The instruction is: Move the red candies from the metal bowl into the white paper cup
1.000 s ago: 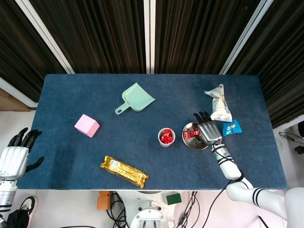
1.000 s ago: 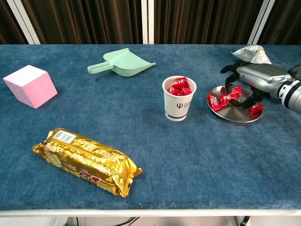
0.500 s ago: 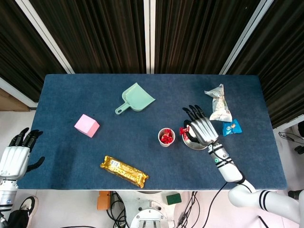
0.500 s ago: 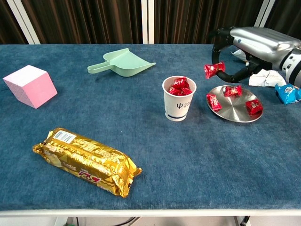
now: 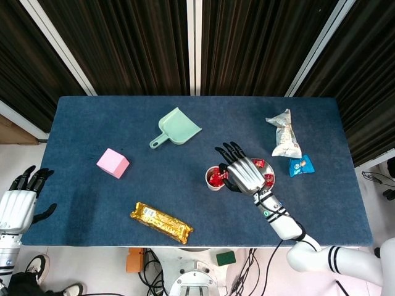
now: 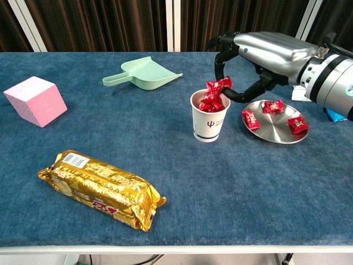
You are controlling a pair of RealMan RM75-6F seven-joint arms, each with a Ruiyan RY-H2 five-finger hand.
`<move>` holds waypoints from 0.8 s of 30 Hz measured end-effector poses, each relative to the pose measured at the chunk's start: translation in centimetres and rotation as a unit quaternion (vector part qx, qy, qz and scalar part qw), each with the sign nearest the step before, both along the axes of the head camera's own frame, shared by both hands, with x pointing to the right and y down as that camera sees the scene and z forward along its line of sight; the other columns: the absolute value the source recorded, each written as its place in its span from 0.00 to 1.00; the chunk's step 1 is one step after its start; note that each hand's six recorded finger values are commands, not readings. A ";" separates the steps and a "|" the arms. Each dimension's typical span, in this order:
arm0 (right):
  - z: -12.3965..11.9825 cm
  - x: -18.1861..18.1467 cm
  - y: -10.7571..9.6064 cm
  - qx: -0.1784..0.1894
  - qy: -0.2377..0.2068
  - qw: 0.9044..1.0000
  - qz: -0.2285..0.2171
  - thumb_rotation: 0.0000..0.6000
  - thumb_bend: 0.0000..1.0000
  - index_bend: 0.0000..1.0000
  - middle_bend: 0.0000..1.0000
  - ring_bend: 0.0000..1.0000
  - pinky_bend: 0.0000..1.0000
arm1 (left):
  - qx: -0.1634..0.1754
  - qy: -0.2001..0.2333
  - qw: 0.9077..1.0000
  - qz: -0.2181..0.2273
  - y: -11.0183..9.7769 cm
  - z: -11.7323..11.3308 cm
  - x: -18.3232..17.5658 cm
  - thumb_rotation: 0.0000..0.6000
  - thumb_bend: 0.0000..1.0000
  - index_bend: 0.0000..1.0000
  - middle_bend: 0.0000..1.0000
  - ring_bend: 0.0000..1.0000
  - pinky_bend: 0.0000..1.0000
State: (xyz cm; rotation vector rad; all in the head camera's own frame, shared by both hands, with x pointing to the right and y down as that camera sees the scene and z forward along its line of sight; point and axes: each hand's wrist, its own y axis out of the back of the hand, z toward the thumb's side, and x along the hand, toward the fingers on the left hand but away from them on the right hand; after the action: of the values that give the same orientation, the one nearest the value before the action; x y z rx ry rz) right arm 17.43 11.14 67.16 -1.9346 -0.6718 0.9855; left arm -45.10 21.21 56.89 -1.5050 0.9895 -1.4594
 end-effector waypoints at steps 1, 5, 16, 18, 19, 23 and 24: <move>0.1 -0.3 0.2 -0.002 -0.001 1.000 -0.004 1.00 0.44 0.59 0.06 0.00 0.00 | 0.000 0.000 1.000 0.000 0.0 0.0 0.0 1.00 0.19 0.18 0.15 0.06 0.21; 0.5 -0.8 0.6 -0.006 -0.001 1.000 -0.014 1.00 0.44 0.59 0.06 0.00 0.00 | 0.002 0.000 1.000 -0.001 0.0 -0.1 0.0 1.00 0.19 0.18 0.15 0.06 0.21; 1.2 -1.1 0.9 -0.002 0.010 1.000 -0.023 1.00 0.43 0.42 0.04 0.00 0.00 | 0.002 0.002 1.000 -0.001 0.0 -0.2 -0.1 1.00 0.19 0.18 0.15 0.06 0.21; 1.2 -1.2 0.9 -0.002 0.008 1.000 -0.024 1.00 0.43 0.34 0.04 0.00 0.00 | 0.003 0.002 1.000 -0.002 0.0 -0.2 -0.2 1.00 0.19 0.18 0.15 0.06 0.21; 1.2 -1.3 0.8 -0.001 0.006 1.000 -0.024 1.00 0.43 0.31 0.03 0.00 0.00 | 0.003 0.002 1.000 -0.002 0.1 -0.2 -0.2 1.00 0.19 0.18 0.15 0.06 0.21; 1.1 -1.3 0.8 0.001 0.001 1.000 -0.024 1.00 0.43 0.24 0.03 0.00 0.00 | 0.002 0.002 1.000 -0.001 0.0 -0.2 -0.2 1.00 0.19 0.18 0.15 0.06 0.21; 1.1 -1.3 0.7 0.002 0.001 1.000 -0.024 1.00 0.43 0.23 0.03 0.00 0.00 | 0.002 0.002 1.000 -0.001 0.0 -0.2 -0.2 1.00 0.19 0.18 0.15 0.06 0.21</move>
State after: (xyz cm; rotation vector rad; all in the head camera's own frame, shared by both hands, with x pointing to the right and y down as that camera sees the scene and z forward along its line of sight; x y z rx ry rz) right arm 16.17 11.87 68.23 -1.9368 -0.6225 0.9555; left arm -45.25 21.26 56.71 -1.5049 0.9962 -1.4559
